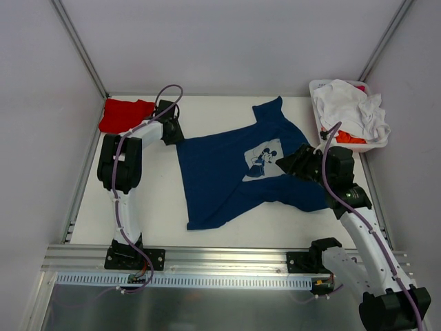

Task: Fold and stack the t-shirts
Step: Flatten the tshirt out

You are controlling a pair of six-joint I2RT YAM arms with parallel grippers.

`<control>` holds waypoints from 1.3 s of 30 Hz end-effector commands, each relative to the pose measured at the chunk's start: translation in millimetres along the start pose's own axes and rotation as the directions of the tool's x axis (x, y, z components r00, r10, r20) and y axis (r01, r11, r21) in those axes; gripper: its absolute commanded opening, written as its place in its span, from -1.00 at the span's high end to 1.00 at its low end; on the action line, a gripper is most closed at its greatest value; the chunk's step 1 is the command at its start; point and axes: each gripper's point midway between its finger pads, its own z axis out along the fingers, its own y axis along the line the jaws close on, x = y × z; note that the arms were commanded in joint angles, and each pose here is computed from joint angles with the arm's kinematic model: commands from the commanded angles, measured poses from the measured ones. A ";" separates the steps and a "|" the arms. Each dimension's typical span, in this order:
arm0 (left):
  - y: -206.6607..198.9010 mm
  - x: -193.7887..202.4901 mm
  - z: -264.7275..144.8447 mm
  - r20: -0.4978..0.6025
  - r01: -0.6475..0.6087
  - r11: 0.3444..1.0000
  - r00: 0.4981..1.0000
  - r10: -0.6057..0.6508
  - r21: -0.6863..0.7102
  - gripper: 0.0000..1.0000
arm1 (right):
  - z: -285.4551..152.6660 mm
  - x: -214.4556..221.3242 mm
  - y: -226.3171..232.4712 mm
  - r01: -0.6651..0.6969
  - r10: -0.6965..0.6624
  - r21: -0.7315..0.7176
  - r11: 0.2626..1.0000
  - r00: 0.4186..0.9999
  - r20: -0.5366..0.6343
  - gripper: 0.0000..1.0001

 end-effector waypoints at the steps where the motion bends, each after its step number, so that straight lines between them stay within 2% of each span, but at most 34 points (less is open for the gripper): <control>1: 2.2 11.1 7.5 -0.063 0.028 0.999 0.998 -0.027 0.016 0.41 | -13.4 -21.4 27.8 0.028 -0.024 -0.069 0.997 0.998 0.056 -0.10; 3: 1.5 9.9 6.9 -0.062 0.029 0.999 0.998 -0.028 0.016 0.55 | -14.9 -22.2 29.0 0.030 -0.025 -0.072 0.997 0.998 0.059 -0.09; 4: 2.4 9.2 7.4 -0.061 0.027 1.000 0.998 -0.027 0.015 0.71 | -14.8 -22.0 29.3 0.030 -0.026 -0.072 0.997 0.998 0.057 -0.09; 7: 3.2 1.3 2.4 -0.048 0.016 1.000 0.999 -0.016 0.002 1.00 | -15.6 -23.7 29.7 0.031 -0.027 -0.072 0.997 0.998 0.065 -0.10; 19: 17.2 -44.7 -9.8 0.041 0.020 0.997 0.999 -0.017 -0.069 1.00 | -14.6 -18.1 25.0 0.029 -0.027 -0.060 0.998 0.998 0.048 -0.09; 25: 12.8 -86.7 -5.2 0.107 0.022 0.998 0.994 -0.016 -0.060 1.00 | -15.0 -12.1 16.2 0.036 -0.035 -0.030 0.999 0.999 0.039 -0.10; 39: 26.9 -121.6 31.2 0.102 0.070 0.996 0.993 -0.065 -0.050 1.00 | -1.1 -7.8 3.6 0.037 -0.037 0.011 0.999 0.999 0.001 -0.09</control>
